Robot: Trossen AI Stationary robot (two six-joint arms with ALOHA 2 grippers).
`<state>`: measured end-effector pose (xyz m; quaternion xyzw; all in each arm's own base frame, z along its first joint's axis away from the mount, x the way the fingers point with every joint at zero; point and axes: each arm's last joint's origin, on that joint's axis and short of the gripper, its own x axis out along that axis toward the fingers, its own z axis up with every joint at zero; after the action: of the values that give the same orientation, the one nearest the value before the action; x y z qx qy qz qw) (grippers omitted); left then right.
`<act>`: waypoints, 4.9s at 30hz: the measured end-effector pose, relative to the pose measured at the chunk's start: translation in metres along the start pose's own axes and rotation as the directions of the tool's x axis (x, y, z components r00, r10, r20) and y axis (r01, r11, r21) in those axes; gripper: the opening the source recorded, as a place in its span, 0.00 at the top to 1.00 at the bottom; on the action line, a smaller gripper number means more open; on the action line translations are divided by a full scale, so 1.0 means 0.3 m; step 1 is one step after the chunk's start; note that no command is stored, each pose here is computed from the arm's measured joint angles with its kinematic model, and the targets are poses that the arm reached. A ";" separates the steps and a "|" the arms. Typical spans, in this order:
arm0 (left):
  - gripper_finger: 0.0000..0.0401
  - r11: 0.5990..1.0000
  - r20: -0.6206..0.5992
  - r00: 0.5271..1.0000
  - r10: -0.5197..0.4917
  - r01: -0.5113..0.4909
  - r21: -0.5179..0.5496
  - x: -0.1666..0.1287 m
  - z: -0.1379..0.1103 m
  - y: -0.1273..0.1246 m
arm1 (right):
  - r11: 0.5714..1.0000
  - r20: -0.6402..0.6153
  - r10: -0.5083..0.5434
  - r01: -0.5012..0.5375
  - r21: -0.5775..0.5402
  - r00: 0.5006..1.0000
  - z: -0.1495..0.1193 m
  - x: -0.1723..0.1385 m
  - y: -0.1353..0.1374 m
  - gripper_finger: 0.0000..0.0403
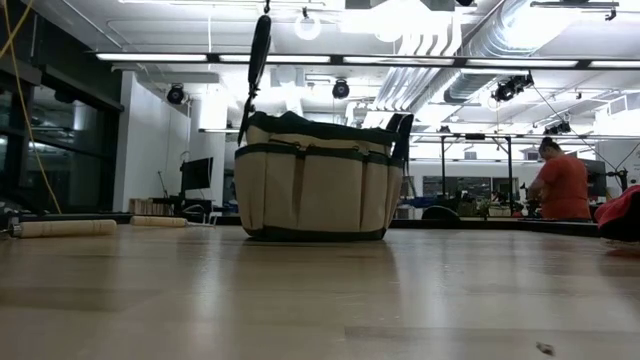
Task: Pick & Place Garden tools in Gardening bag
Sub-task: Put the shear scissors into the gardening bag
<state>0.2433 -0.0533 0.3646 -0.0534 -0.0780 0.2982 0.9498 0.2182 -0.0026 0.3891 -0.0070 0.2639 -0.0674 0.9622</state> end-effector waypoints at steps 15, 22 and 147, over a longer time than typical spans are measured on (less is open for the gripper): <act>1.00 0.998 0.010 0.999 0.042 -0.042 0.039 0.003 -0.003 -0.001 | 1.000 -0.011 0.000 0.000 0.005 1.000 -0.004 0.000 0.000 0.66; 1.00 0.998 0.024 0.999 0.038 -0.040 0.045 0.003 0.004 0.000 | 1.000 -0.012 0.000 0.000 0.006 1.000 -0.004 0.000 0.000 0.66; 1.00 0.965 0.391 0.920 -0.029 -0.076 0.251 -0.022 -0.224 -0.002 | 1.000 -0.055 0.006 -0.006 0.000 0.998 -0.018 0.000 0.000 0.66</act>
<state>0.2503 -0.0612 0.2980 0.1318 -0.2254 0.3218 0.9101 0.2154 -0.0024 0.3844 -0.0043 0.2904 -0.0646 0.9547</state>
